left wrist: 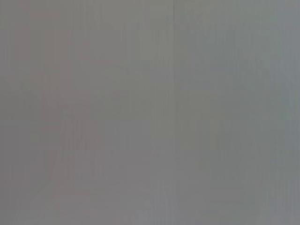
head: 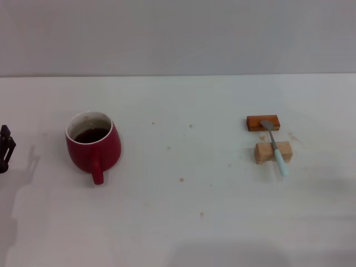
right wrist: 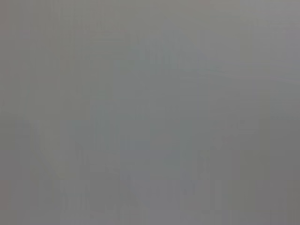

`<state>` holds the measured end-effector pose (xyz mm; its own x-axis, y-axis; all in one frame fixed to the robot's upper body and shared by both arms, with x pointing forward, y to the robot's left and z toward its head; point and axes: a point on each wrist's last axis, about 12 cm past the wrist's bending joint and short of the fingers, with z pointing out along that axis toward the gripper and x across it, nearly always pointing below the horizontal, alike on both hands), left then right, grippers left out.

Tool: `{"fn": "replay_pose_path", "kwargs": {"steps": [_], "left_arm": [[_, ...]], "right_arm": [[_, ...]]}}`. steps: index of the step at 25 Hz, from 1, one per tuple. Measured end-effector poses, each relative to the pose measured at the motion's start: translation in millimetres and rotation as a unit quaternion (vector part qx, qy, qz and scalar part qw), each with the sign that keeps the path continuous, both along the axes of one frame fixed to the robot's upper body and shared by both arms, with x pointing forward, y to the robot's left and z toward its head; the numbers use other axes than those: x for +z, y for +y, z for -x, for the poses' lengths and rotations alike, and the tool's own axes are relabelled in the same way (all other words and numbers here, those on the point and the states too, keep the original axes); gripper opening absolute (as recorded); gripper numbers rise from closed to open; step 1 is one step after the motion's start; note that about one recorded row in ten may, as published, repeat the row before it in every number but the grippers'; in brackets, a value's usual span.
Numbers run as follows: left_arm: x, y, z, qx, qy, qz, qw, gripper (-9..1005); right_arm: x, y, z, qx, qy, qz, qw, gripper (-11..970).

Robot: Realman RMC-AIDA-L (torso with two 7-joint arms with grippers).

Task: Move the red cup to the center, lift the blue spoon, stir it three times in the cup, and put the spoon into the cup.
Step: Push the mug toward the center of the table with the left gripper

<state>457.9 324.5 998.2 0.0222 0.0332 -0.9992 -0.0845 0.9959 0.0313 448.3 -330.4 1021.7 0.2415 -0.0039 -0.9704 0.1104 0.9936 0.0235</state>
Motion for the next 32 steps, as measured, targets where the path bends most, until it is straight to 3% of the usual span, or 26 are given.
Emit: {"fn": "replay_pose_path", "kwargs": {"steps": [10,16,20,26,32], "left_arm": [[1.3,-0.5,-3.3,-0.003,-0.002,-0.003,1.000,793],[1.3,-14.5,-8.4,-0.042,0.004,-0.092,0.995,784],[2.0,-19.9,-12.8,-0.051,0.005,-0.125,0.991,704],[2.8,-22.9,-15.4,-0.054,0.004,-0.131,0.990,584],[0.2,-25.6,-20.4,-0.063,0.020,-0.132,0.989,296]], "right_arm": [[1.0,1.8,-1.3,0.003,-0.004,-0.002,1.000,611],[1.3,4.4,-1.6,0.008,-0.005,-0.003,1.000,610],[1.8,6.9,-2.3,0.013,-0.007,-0.006,1.000,610],[1.5,8.2,-1.7,0.016,-0.007,-0.006,1.000,610],[2.0,7.4,0.2,0.014,-0.010,-0.007,1.000,611]]}}
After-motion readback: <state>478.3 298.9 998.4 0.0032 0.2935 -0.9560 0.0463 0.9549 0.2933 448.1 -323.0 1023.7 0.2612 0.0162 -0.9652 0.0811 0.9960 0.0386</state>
